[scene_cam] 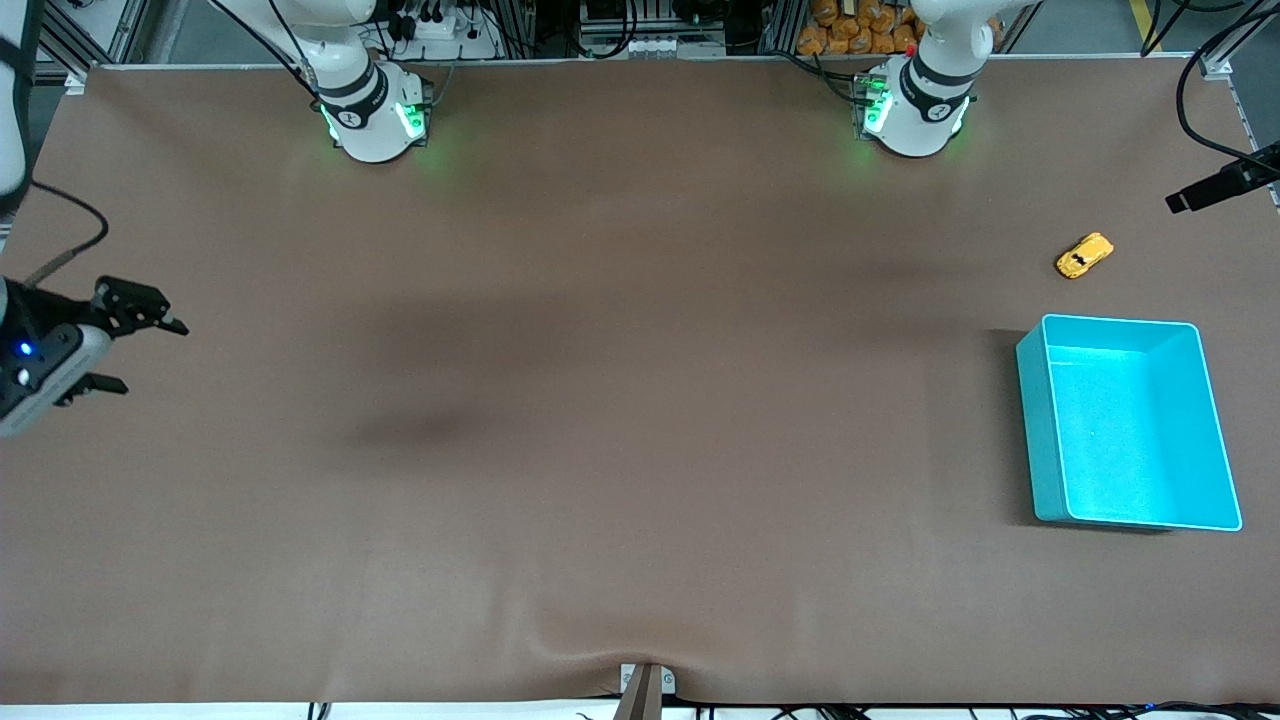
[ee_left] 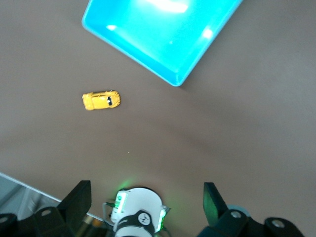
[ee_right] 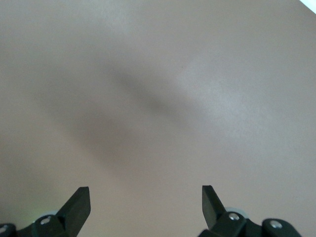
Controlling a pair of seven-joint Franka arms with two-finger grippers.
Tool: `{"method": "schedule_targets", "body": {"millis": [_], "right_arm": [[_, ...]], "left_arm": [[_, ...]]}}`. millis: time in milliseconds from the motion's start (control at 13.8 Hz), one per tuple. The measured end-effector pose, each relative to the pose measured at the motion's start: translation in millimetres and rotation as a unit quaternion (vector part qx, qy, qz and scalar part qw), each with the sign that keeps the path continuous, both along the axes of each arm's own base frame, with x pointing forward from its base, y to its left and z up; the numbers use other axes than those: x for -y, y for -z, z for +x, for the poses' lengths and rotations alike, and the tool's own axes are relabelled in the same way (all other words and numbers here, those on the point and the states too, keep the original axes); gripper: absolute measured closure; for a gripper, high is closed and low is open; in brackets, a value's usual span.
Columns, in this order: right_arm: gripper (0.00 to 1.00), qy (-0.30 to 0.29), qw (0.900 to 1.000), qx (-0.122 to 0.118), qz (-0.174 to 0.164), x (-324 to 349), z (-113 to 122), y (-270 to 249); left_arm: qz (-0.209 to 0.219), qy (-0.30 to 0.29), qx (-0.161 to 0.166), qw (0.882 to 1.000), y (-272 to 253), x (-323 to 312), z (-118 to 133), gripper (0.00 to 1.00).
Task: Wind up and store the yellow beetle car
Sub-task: 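Withdraw the right gripper while the left gripper moves toward the car, then lower the open left gripper over the yellow car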
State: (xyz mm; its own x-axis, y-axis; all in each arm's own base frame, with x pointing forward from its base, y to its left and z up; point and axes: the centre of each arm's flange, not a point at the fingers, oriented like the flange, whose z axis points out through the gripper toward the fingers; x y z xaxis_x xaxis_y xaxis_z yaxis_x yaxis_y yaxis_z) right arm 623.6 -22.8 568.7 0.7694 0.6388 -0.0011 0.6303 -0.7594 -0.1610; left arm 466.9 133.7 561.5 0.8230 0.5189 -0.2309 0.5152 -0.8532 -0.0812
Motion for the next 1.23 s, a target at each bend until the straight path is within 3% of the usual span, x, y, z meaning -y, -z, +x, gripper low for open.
{"method": "schedule_targets", "body": {"millis": [290, 507, 652, 869, 1086, 1231], "right_arm": [[0.00, 0.122, 0.991, -0.024, -0.053, -63, -32, -41], [0.00, 0.170, 0.983, -0.039, -0.059, -67, -43, -50], [0.00, 0.229, 0.971, -0.042, -0.047, -69, -46, -57], [0.00, 0.296, 0.954, -0.023, -0.037, -71, -55, -80], [0.00, 0.315, 0.949, 0.003, -0.028, -69, -71, -84], [0.00, 0.322, 0.946, 0.007, -0.027, -67, -80, -74]], "left_arm": [[0.031, -0.132, -0.002, 0.991, 56, -9, 1, 0.00], [0.042, -0.199, -0.010, 0.979, 102, -25, -2, 0.00], [0.042, -0.230, -0.014, 0.972, 128, -54, -4, 0.00], [0.043, -0.279, -0.012, 0.959, 160, -96, -5, 0.00], [0.052, -0.324, -0.011, 0.944, 183, -103, -1, 0.00], [0.060, -0.348, 0.005, 0.936, 200, -99, -2, 0.00]]}}
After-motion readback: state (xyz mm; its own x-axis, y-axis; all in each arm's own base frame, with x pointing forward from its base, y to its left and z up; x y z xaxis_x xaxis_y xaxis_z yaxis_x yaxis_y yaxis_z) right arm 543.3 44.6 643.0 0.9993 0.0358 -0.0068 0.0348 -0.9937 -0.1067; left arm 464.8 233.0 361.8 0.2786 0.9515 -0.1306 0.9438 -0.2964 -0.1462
